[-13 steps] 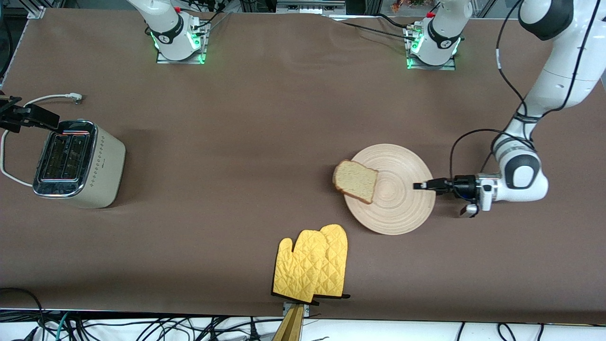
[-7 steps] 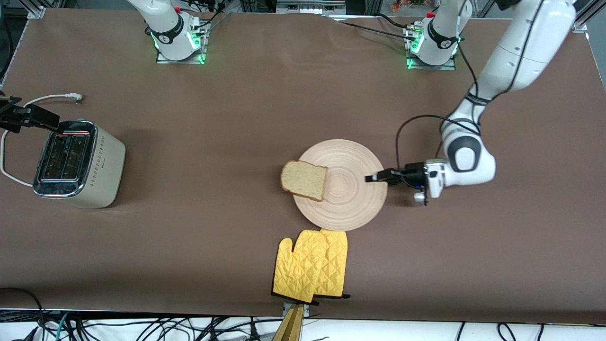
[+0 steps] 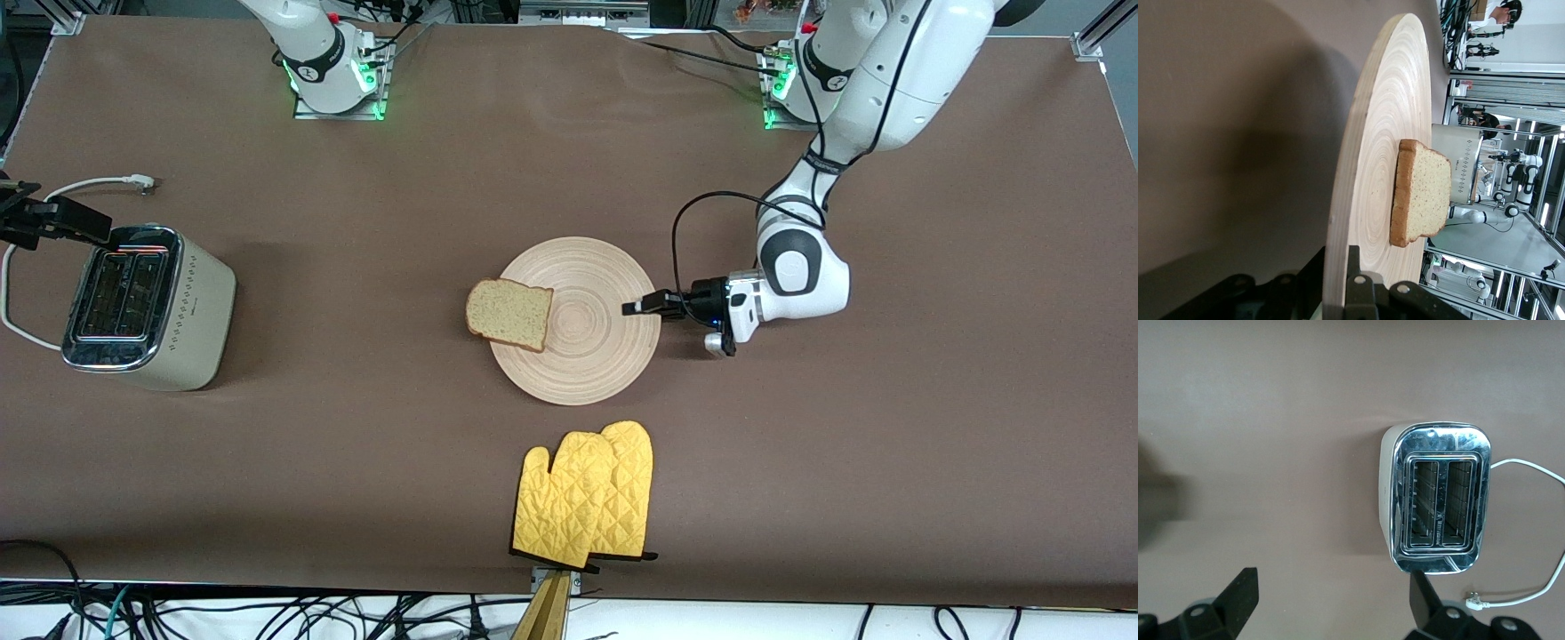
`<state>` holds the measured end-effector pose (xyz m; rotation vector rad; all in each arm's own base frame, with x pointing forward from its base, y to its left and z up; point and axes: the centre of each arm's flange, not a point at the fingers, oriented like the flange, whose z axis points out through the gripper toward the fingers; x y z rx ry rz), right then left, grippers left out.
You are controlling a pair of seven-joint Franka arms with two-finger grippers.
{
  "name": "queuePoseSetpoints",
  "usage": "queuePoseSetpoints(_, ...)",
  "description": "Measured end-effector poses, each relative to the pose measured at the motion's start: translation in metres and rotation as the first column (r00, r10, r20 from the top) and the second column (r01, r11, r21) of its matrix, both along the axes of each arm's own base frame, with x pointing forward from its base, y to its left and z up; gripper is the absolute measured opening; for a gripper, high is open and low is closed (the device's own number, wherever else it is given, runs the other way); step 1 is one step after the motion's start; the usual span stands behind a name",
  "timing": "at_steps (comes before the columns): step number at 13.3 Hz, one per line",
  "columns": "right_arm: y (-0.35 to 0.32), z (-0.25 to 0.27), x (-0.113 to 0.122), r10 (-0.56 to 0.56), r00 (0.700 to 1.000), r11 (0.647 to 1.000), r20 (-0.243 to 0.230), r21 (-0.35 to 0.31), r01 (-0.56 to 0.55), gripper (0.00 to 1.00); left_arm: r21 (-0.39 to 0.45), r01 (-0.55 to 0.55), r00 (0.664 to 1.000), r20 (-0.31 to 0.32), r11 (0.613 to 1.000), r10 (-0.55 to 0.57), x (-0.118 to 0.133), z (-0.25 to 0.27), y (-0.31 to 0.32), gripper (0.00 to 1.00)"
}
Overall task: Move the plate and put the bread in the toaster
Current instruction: 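Slide the plate with the left gripper toward the table center, then release the plate with the left gripper while the right gripper reaches the bread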
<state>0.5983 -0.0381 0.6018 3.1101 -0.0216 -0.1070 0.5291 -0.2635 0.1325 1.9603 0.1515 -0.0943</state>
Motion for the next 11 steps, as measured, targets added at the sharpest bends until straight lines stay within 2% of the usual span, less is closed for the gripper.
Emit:
queuePoseSetpoints(5,0.0,0.0,0.0,0.0,1.0,1.0,0.001,0.0,0.0,1.0,0.03,-0.028,0.999,-0.029,0.999,0.029,-0.03,-0.026,-0.039,0.14)
queuePoseSetpoints(11,0.0,0.0,0.0,-0.001,1.0,1.0,-0.001,0.0,0.001,1.0,0.029,-0.047,0.999,-0.02,0.998,0.047,-0.035,-0.03,-0.048,0.14)
